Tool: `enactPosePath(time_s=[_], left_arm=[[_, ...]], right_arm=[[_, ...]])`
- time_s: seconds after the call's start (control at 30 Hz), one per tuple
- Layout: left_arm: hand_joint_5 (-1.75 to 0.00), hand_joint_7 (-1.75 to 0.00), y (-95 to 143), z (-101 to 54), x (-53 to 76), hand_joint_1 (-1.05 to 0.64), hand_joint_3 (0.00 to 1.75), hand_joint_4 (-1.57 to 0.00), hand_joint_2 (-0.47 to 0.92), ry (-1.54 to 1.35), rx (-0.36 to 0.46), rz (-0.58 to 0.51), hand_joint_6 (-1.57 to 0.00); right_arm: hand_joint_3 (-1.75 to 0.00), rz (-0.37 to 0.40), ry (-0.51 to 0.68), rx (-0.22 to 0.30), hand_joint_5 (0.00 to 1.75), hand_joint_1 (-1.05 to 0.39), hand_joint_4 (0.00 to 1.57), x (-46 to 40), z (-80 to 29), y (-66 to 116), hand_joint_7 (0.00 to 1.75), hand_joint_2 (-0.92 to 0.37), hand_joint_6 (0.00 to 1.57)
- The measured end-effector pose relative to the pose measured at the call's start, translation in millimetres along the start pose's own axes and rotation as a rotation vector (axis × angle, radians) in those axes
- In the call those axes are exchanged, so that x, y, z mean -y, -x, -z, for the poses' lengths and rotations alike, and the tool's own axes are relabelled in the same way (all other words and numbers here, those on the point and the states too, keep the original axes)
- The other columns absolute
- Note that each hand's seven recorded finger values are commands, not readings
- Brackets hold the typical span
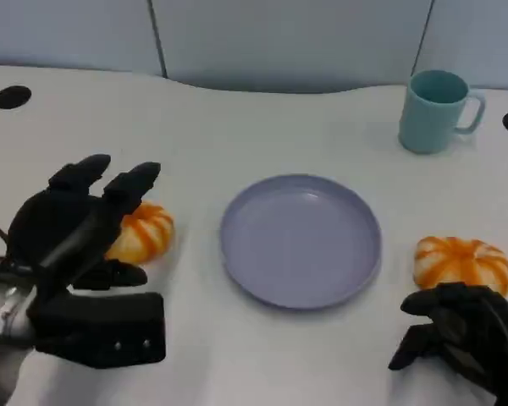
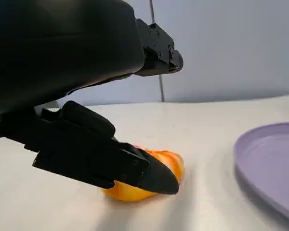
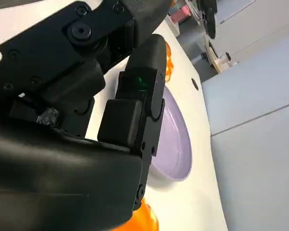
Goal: Grasp the bread from the table and place it into the plate.
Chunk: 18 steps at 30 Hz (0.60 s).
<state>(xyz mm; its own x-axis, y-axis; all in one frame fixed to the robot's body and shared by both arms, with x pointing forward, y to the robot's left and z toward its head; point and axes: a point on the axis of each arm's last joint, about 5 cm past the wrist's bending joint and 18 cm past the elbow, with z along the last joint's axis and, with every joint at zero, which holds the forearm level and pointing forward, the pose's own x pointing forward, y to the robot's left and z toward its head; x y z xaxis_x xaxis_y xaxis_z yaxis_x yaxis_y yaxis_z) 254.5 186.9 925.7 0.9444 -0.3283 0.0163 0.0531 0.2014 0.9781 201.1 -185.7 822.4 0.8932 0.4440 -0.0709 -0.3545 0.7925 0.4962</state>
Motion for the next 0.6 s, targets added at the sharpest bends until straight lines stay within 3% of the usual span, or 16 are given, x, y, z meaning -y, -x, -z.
enactPosePath(time_s=[0.3, 0.6], left_arm=[[0.00, 0.00, -42.1, 6.7, 4.8, -0.79, 0.01, 0.00, 0.92, -0.085, -0.106, 0.245, -0.01], [0.00, -0.01, -75.2, 1.3, 14.4, -0.70, 0.00, 0.00, 0.89, -0.099, -0.183, 0.359, -0.05]], right_arm=[[0.00, -0.009, -0.002, 0.003, 0.47, -0.97, 1.50, 0.9, 0.0, 0.1, 0.01, -0.68, 1.56], [0.00, -0.015, 0.000, 0.007, 0.47, -0.98, 1.50, 1.7, -1.3, -0.9, 0.00, -0.68, 1.55]])
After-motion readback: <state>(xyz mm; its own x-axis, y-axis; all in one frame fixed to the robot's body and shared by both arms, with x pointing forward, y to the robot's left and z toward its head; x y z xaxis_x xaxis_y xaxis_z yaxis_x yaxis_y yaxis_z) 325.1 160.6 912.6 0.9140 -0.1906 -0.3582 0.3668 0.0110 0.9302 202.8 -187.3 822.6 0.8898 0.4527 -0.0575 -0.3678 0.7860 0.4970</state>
